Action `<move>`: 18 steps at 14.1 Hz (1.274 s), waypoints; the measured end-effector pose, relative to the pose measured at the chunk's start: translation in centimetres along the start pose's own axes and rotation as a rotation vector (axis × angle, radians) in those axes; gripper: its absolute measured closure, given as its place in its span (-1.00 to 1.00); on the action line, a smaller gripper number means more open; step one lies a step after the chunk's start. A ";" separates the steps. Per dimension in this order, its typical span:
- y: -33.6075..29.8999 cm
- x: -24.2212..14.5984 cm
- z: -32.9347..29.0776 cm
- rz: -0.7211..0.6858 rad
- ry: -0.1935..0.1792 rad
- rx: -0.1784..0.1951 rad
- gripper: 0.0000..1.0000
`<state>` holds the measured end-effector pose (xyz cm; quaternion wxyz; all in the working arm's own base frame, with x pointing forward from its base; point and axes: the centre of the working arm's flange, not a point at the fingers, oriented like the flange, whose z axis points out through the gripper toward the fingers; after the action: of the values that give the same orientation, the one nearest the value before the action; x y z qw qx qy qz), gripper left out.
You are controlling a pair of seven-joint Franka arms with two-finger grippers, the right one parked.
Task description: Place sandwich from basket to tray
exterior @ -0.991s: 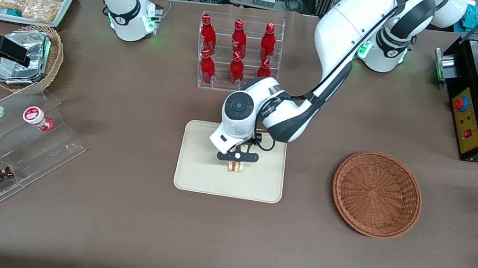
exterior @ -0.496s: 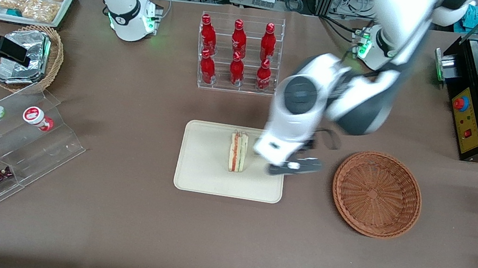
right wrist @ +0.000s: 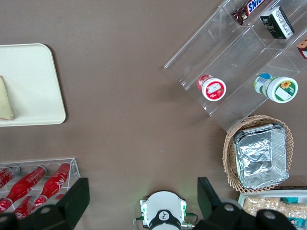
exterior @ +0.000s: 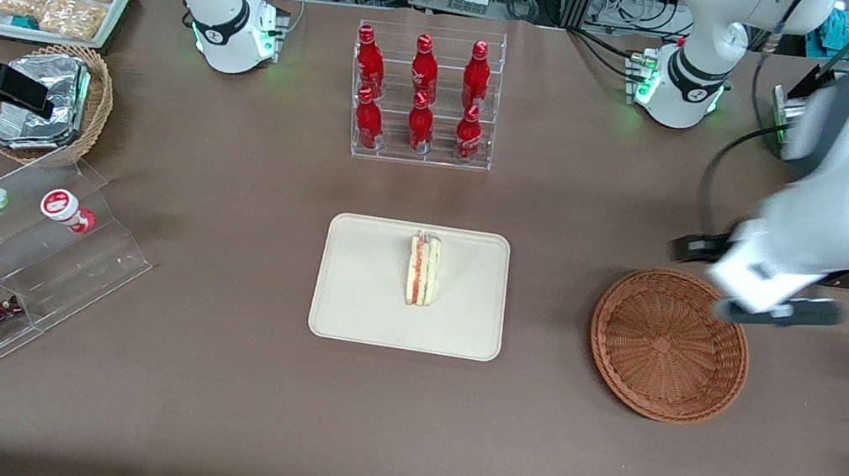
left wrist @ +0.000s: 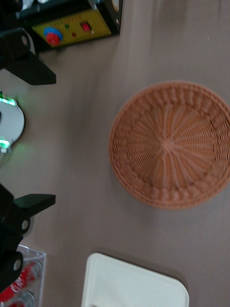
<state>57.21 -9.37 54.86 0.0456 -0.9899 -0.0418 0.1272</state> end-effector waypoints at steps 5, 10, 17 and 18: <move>-6.8 -3.0 -2.6 0.045 -0.033 -0.022 -1.00; -6.3 -3.2 -3.7 0.054 -0.010 -0.023 -1.00; -7.0 -4.6 -4.7 0.044 -0.055 -0.019 -1.00; -7.8 -4.7 -5.0 0.032 -0.051 -0.026 -1.00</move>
<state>53.35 -2.51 61.61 0.0296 -0.9875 -0.0287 0.1524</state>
